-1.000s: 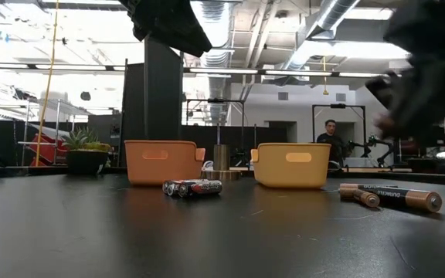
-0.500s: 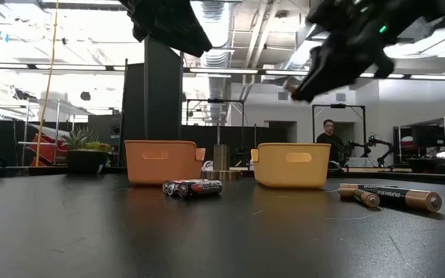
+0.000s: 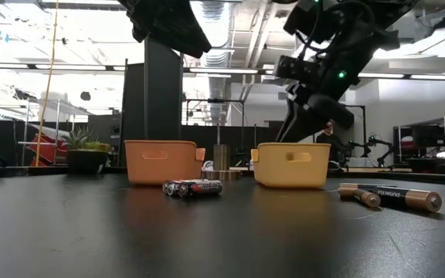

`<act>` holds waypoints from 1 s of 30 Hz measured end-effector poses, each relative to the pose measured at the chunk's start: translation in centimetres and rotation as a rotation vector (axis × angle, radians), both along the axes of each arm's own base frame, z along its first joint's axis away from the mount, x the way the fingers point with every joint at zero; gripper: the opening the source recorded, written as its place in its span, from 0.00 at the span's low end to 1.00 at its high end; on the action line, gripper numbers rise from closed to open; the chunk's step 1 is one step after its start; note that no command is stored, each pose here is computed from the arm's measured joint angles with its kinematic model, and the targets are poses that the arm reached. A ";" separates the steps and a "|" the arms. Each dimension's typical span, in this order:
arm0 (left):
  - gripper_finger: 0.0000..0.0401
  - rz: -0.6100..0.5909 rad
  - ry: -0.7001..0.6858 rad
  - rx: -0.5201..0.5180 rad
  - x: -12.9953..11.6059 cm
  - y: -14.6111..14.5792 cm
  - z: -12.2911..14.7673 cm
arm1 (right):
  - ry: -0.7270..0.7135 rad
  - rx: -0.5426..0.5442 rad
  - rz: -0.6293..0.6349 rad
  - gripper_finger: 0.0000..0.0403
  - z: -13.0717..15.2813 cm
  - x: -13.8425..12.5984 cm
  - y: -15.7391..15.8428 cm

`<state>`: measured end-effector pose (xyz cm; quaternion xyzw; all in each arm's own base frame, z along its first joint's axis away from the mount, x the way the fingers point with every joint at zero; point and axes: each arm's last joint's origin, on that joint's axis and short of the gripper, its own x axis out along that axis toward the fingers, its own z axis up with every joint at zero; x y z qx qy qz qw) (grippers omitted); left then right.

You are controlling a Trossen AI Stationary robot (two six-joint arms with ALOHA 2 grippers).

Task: Sort batteries
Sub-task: Put the black battery into the yellow bin

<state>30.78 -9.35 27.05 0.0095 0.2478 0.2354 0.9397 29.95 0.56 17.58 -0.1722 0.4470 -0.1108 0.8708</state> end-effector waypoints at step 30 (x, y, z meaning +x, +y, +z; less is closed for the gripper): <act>0.39 -0.020 0.018 -0.013 -0.1 0.0 -0.1 | 0.002 0.095 0.256 0.43 5.5 -6.8 9.4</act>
